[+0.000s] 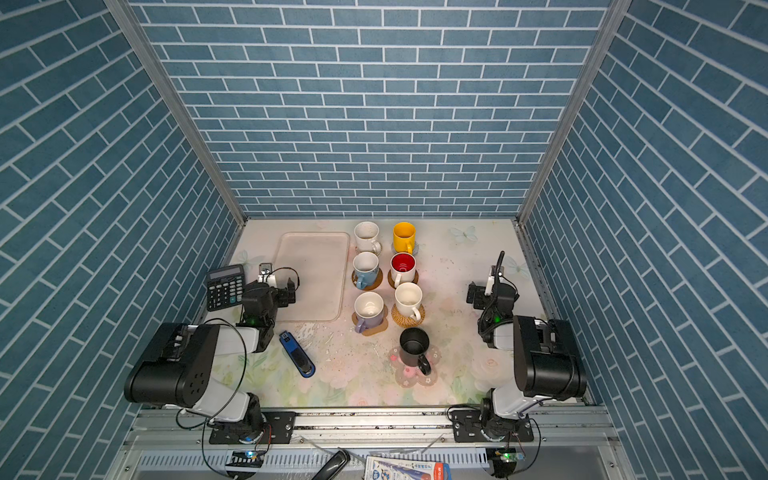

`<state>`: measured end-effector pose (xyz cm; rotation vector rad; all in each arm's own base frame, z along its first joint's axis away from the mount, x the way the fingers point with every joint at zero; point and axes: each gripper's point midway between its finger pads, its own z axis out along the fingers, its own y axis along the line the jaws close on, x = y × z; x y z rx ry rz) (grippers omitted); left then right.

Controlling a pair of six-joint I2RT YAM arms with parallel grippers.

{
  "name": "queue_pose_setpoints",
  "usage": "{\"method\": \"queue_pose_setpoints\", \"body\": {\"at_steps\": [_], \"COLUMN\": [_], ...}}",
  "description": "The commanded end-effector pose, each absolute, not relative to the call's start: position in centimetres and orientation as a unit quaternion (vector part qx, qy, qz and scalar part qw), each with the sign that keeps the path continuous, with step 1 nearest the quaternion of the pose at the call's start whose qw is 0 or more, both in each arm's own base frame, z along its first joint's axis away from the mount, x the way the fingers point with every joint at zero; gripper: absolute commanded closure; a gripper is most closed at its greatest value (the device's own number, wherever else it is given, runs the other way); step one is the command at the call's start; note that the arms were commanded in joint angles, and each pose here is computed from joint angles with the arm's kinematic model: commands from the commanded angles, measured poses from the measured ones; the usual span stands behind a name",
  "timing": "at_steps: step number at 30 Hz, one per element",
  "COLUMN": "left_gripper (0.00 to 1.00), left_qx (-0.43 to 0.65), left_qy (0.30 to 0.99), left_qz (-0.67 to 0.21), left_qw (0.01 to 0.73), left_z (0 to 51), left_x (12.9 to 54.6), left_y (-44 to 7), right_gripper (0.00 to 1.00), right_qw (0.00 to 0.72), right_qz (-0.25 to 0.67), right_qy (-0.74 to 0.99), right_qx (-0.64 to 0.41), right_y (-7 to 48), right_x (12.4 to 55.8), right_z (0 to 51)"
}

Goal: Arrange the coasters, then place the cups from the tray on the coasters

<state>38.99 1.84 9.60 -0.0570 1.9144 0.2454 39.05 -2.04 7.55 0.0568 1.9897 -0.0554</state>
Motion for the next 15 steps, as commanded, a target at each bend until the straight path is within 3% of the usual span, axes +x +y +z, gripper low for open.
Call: {"method": "queue_pose_setpoints", "body": {"at_steps": [1, 15], "left_gripper": [0.01, 0.01], "left_qx": [-0.026, -0.026], "left_qy": [0.815, 0.816], "left_qz": [0.102, 0.102], "left_qw": [0.569, 0.568], "left_z": [9.65, 9.55], "left_x": [39.13, 39.12], "left_y": [1.91, 1.9], "right_gripper": [0.01, 0.01], "right_qw": [0.558, 0.559], "right_qz": [-0.02, -0.023], "right_qy": [0.829, 0.829], "right_qx": [0.022, 0.023], "right_y": [-1.96, -2.08], "right_x": [39.62, 39.52], "right_z": [8.69, 8.65]}}
